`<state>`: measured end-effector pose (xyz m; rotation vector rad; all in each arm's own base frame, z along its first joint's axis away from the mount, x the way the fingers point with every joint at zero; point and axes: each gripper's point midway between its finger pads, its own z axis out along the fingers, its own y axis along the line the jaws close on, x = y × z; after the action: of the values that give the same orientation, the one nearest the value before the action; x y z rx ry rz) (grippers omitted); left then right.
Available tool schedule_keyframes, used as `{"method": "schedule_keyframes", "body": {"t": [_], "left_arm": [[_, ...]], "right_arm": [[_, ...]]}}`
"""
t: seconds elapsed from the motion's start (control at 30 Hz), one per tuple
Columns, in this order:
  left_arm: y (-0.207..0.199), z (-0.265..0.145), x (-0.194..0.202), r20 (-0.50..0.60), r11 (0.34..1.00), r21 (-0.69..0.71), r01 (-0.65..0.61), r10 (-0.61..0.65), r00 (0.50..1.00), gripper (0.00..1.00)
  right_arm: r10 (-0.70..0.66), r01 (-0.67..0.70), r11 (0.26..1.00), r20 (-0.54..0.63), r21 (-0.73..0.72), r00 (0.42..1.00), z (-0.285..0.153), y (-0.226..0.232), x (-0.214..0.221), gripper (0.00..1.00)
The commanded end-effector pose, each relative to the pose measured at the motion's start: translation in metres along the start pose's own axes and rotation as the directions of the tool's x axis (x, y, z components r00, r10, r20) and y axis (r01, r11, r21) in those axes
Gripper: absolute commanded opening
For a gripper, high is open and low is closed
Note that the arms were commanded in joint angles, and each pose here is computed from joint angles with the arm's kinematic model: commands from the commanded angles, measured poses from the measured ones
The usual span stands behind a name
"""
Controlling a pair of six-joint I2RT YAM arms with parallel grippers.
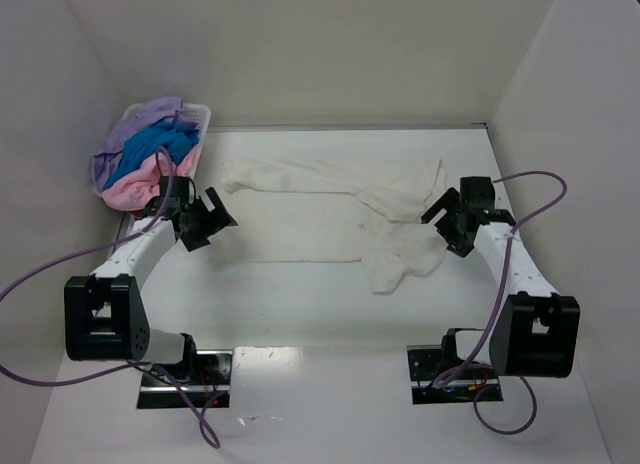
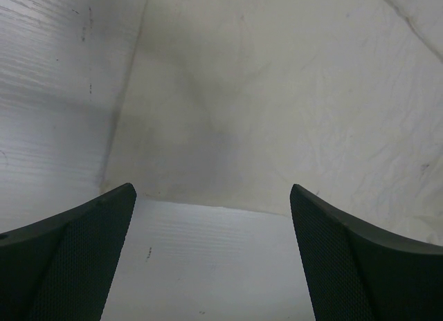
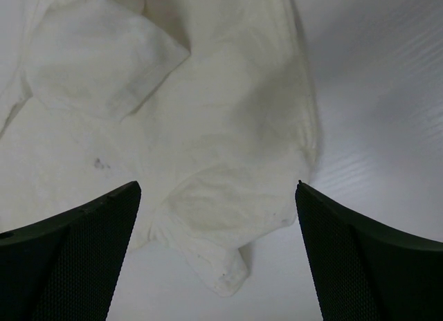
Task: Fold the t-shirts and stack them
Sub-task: Fold the flattened tshirt in 1/3 of the way, then grap the side of the flattened tshirt closest away from the robot with both arms
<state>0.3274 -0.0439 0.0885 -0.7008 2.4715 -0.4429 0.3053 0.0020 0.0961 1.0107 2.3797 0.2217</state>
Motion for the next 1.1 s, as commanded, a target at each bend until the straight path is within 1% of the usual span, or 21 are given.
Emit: {"method": "schedule_keyframes", "body": {"t": [0.0, 0.07, 0.1, 0.13, 0.17, 0.2, 0.27, 0.4, 0.47, 0.53, 0.67, 0.83, 0.87, 0.93, 1.0, 1.07], "left_arm": [[0.0, -0.008, -0.013, 0.066, 0.999, 0.019, 0.03, -0.031, 0.997, 1.0], [0.001, -0.01, -0.016, 0.079, 0.999, 0.03, 0.037, -0.039, 0.996, 1.0], [0.004, -0.011, -0.018, 0.084, 0.999, 0.026, 0.046, -0.048, 0.995, 1.0], [0.001, -0.011, -0.019, 0.087, 0.998, 0.038, 0.043, -0.046, 0.995, 1.0], [0.001, -0.011, -0.019, 0.087, 0.998, 0.039, 0.043, -0.046, 0.995, 1.0], [0.0, -0.013, -0.021, 0.094, 0.998, 0.043, 0.041, -0.045, 0.995, 1.0], [0.003, -0.014, -0.023, 0.099, 0.998, 0.039, 0.049, -0.053, 0.994, 1.0], [0.004, -0.014, -0.024, 0.099, 0.997, 0.043, 0.057, -0.061, 0.993, 1.0], [0.004, -0.014, -0.024, 0.099, 0.997, 0.043, 0.057, -0.061, 0.993, 1.0], [0.007, -0.015, -0.026, 0.103, 0.997, 0.04, 0.064, -0.068, 0.992, 1.0], [0.008, -0.017, -0.029, 0.115, 0.997, 0.041, 0.069, -0.073, 0.991, 1.0], [0.014, -0.015, -0.024, 0.104, 0.996, 0.029, 0.09, -0.093, 0.99, 1.0], [0.014, -0.015, -0.024, 0.104, 0.996, 0.029, 0.09, -0.093, 0.99, 1.0], [0.014, -0.015, -0.024, 0.104, 0.996, 0.029, 0.09, -0.093, 0.99, 1.0], [0.013, -0.015, -0.026, 0.111, 0.996, 0.034, 0.088, -0.091, 0.99, 1.0], [0.013, -0.015, -0.026, 0.111, 0.996, 0.034, 0.088, -0.091, 0.99, 1.0]], "right_arm": [[0.078, -0.078, 0.997, -0.013, -0.028, 0.997, -0.013, 0.005, 0.019, 0.97], [0.086, -0.085, 0.994, 0.01, -0.075, 0.996, -0.02, 0.013, 0.026, 0.97], [0.122, -0.122, 0.99, -0.01, -0.076, 0.992, -0.018, 0.009, 0.038, 0.96], [0.134, -0.134, 0.987, -0.006, -0.092, 0.991, -0.019, 0.011, 0.041, 0.96], [0.137, -0.134, 0.984, 0.014, -0.122, 0.991, -0.025, 0.015, 0.042, 0.96], [0.165, -0.163, 0.981, 0.017, -0.107, 0.986, -0.023, 0.009, 0.045, 0.96], [0.168, -0.164, 0.98, 0.025, -0.115, 0.986, -0.025, 0.007, 0.049, 0.95], [0.171, -0.171, 0.984, 0.006, -0.047, 0.985, -0.016, -0.015, 0.065, 0.94], [0.181, -0.181, 0.983, -0.001, -0.037, 0.984, -0.014, -0.021, 0.07, 0.88], [0.194, -0.194, 0.981, -0.005, -0.009, 0.981, -0.009, -0.031, 0.079, 0.85], [0.206, -0.206, 0.978, -0.004, 0.026, 0.979, -0.004, -0.041, 0.086, 0.85], [0.214, -0.214, 0.976, 0.005, 0.038, 0.977, 0.001, -0.042, 0.084, 0.78], [0.216, -0.216, 0.976, 0.024, 0.028, 0.976, 0.002, -0.04, 0.079, 0.76], [0.215, -0.216, 0.976, 0.025, 0.041, 0.976, 0.006, -0.042, 0.083, 0.71], [0.215, -0.216, 0.975, 0.033, 0.045, 0.976, 0.01, -0.042, 0.081, 0.68], [0.214, -0.215, 0.975, 0.027, 0.055, 0.977, 0.014, -0.04, 0.08, 0.63]]}}
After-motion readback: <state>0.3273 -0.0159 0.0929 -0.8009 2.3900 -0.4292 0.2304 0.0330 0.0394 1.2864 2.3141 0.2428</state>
